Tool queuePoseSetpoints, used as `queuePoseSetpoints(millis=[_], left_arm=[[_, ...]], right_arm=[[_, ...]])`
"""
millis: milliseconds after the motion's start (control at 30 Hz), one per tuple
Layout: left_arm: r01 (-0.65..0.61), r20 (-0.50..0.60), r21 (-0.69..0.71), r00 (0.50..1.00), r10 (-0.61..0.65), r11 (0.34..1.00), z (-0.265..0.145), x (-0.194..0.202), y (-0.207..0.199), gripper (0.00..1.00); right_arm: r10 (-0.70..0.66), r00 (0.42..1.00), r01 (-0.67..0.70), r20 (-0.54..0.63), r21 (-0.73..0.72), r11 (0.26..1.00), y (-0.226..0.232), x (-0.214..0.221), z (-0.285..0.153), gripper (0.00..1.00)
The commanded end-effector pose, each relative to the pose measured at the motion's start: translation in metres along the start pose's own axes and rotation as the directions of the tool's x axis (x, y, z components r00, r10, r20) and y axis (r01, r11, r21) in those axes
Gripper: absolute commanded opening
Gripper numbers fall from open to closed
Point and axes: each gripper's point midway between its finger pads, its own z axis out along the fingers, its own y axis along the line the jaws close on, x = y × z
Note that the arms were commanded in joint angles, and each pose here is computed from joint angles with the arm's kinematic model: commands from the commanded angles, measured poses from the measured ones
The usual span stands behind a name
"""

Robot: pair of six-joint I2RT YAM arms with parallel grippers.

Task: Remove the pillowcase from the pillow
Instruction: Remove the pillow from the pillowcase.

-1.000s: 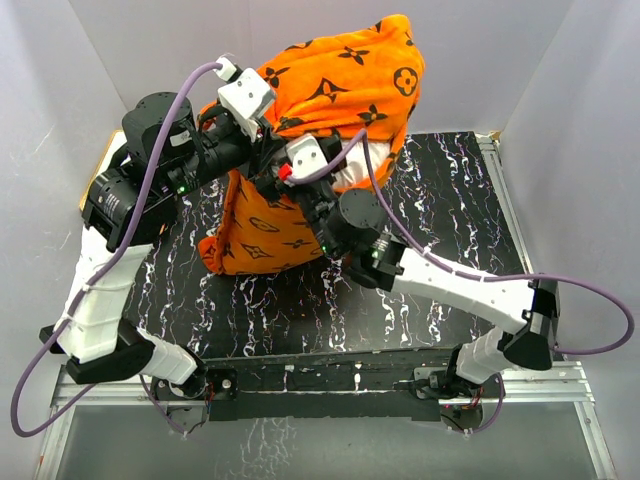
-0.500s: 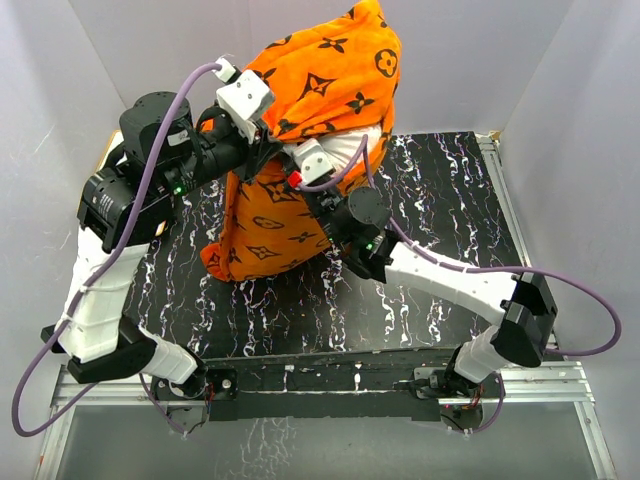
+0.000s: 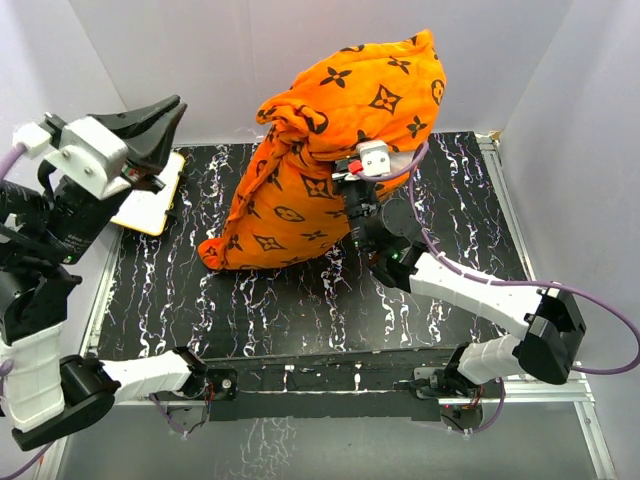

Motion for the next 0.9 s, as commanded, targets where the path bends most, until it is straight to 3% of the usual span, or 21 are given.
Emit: queuePoseSetpoints(millis=[0,33,67,167,367,633,733,867], left_arm=[[-0.048,-0.146,0.271,0.985,0.09,0.961,0.014,0.067,-0.064,0.3],[-0.046,-0.16,0.318,0.982,0.101,0.947,0.011,0.079,-0.076,0.46],[-0.049,-0.17,0.361,0.978,0.117,0.931,0.009,0.091,-0.088,0.54],[-0.075,-0.173,0.467,0.969,0.174,0.881,0.002,0.119,-0.115,0.62],[-0.236,-0.082,0.472,0.948,0.308,0.85,0.005,0.145,-0.124,0.65],[-0.415,0.033,0.249,0.907,0.421,0.875,0.015,0.138,-0.096,0.64],[-0.433,0.083,0.183,0.902,0.425,0.883,0.013,0.121,-0.087,0.62],[-0.411,0.077,0.206,0.912,0.404,0.888,0.008,0.113,-0.086,0.6]], right_arm=[[0.085,0.989,-0.108,-0.12,-0.192,0.976,0.056,0.019,-0.011,0.08],[0.136,0.982,-0.164,-0.13,-0.239,0.957,0.068,0.008,-0.009,0.08],[0.174,0.975,-0.207,-0.141,-0.276,0.939,0.079,0.0,-0.008,0.08],[0.286,0.947,-0.321,-0.147,-0.369,0.872,0.103,-0.035,-0.008,0.08],[0.364,0.918,-0.394,-0.156,-0.448,0.802,0.126,-0.071,-0.011,0.08],[0.373,0.908,-0.418,-0.192,-0.502,0.758,0.153,-0.07,-0.025,0.08],[0.366,0.908,-0.417,-0.202,-0.491,0.765,0.152,-0.062,-0.027,0.08],[0.364,0.909,-0.417,-0.206,-0.487,0.767,0.151,-0.059,-0.028,0.08]])
